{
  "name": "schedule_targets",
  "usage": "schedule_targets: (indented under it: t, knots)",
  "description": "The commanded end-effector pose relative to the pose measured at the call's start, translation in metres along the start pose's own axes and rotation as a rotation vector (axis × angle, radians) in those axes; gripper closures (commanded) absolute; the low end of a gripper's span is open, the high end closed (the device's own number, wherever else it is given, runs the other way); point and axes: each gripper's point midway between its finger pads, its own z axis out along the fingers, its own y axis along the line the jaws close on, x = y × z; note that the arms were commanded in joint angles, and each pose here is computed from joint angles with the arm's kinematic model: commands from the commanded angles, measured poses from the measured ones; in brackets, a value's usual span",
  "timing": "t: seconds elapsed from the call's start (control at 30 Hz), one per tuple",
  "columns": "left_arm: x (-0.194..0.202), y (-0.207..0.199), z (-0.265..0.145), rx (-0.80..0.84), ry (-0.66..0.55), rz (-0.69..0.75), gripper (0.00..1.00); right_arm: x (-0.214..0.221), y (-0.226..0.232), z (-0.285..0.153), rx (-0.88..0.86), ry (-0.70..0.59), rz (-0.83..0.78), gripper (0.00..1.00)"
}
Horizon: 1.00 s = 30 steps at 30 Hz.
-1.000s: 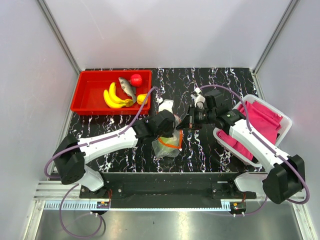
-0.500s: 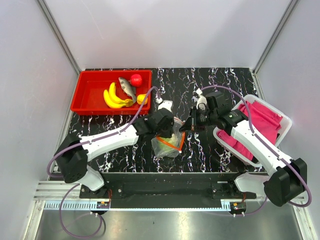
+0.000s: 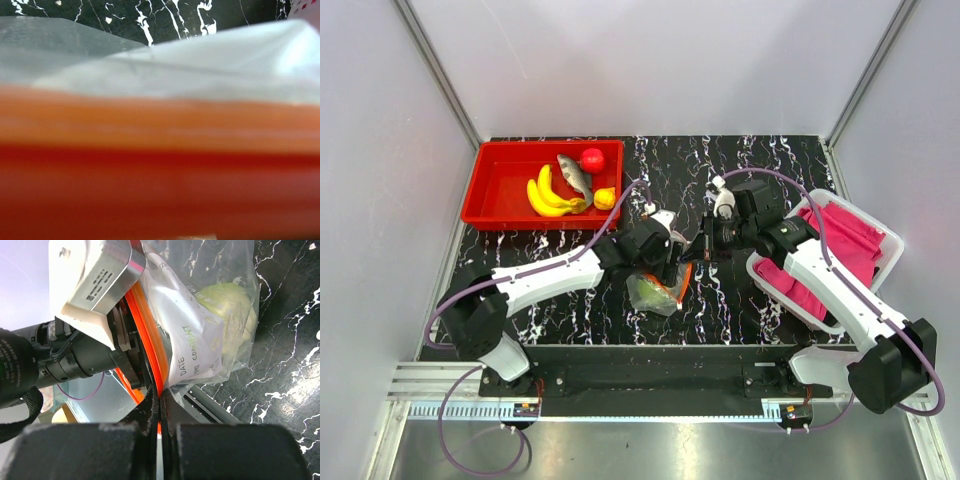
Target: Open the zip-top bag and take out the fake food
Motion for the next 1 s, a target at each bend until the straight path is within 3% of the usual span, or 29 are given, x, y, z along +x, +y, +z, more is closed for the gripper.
schedule_targets:
  t: [0.0,0.37,0.57,0.63,0.8,0.97]
  knots:
    - [0.019,-0.001,0.009,0.033,0.067,0.012,0.22,-0.006,0.004,-0.007,0.006,-0.034,-0.051,1.00]
    - [0.050,0.007,0.032,0.033,0.158,0.007,0.14,0.012,-0.033,0.002,0.122,-0.007,-0.049,1.00]
    - [0.058,0.006,0.047,0.041,0.170,-0.013,0.15,0.013,-0.037,0.003,0.138,-0.006,-0.045,1.00]
    - [0.058,0.007,0.049,0.038,0.166,-0.015,0.19,0.014,-0.039,0.004,0.142,-0.004,-0.047,1.00]
    - [0.049,0.007,0.046,0.029,0.137,-0.012,0.46,0.016,-0.043,0.005,0.152,-0.002,-0.044,1.00]
    - [0.034,0.005,0.031,0.027,0.091,0.005,0.60,0.016,-0.044,0.005,0.155,-0.004,-0.041,1.00]
